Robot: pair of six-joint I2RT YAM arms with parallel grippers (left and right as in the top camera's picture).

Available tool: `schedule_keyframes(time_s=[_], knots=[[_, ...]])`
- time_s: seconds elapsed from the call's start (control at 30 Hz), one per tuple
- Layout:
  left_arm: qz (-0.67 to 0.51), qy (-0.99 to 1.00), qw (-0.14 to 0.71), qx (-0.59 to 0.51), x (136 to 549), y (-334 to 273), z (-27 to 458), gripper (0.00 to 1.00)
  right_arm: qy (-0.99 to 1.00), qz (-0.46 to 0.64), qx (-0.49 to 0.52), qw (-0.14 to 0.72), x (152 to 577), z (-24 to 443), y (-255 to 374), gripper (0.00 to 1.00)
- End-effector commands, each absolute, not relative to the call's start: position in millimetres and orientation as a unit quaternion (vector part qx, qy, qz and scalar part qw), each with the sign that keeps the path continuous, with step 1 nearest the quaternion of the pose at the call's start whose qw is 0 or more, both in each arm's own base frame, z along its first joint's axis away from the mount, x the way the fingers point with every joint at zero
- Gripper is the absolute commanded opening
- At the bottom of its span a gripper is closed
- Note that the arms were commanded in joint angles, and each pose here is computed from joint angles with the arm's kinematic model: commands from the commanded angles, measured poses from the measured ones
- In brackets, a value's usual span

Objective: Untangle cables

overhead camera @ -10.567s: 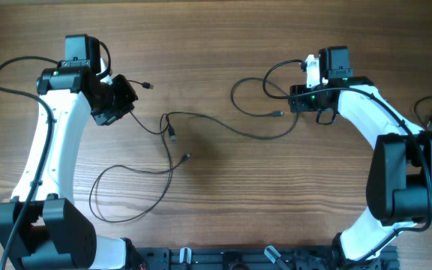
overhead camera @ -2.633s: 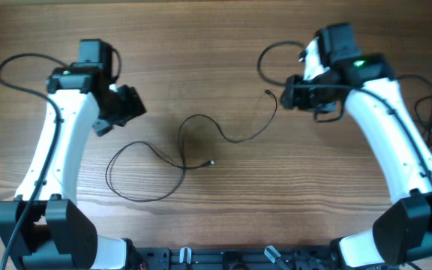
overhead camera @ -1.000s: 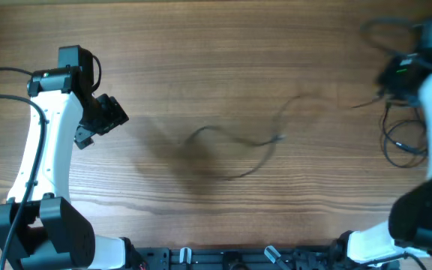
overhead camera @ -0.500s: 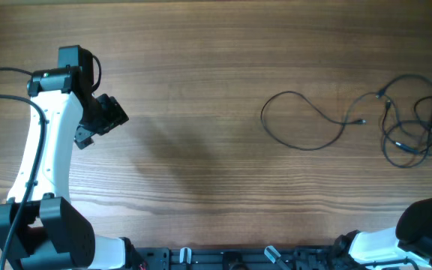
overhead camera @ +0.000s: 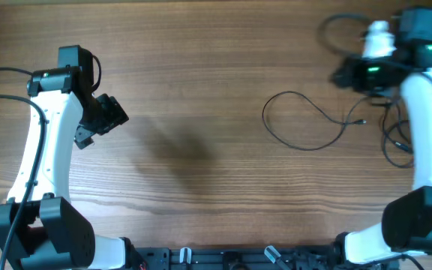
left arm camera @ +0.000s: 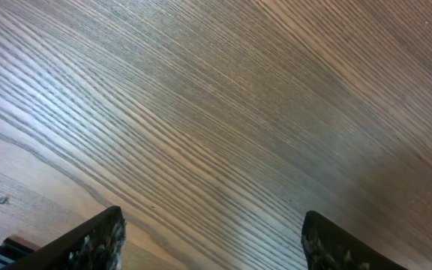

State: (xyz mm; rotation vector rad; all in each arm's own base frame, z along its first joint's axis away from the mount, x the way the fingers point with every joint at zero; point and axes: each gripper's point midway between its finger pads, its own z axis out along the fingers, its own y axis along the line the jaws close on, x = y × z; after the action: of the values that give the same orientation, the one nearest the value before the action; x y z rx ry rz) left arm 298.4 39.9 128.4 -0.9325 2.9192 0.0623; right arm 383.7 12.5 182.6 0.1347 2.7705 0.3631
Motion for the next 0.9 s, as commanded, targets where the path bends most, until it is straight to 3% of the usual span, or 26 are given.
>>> schedule_keyframes(time_s=[0.0,0.23,0.43,0.87], knots=[[0.024,0.949,0.041,-0.311,297,44,129,0.79,0.984,0.102,-0.043,0.14,375,148,55,0.61],[-0.059,0.968,0.047,-0.241,310,15,130,0.88,0.977,0.097,-0.144,0.123,351,96,126,0.63],[-0.144,0.976,0.056,-0.152,318,-18,137,0.89,0.971,0.078,-0.187,0.128,334,62,149,0.63],[-0.128,0.986,0.041,-0.097,310,-49,118,0.92,0.972,0.088,-0.163,0.144,322,-1,154,0.62]])
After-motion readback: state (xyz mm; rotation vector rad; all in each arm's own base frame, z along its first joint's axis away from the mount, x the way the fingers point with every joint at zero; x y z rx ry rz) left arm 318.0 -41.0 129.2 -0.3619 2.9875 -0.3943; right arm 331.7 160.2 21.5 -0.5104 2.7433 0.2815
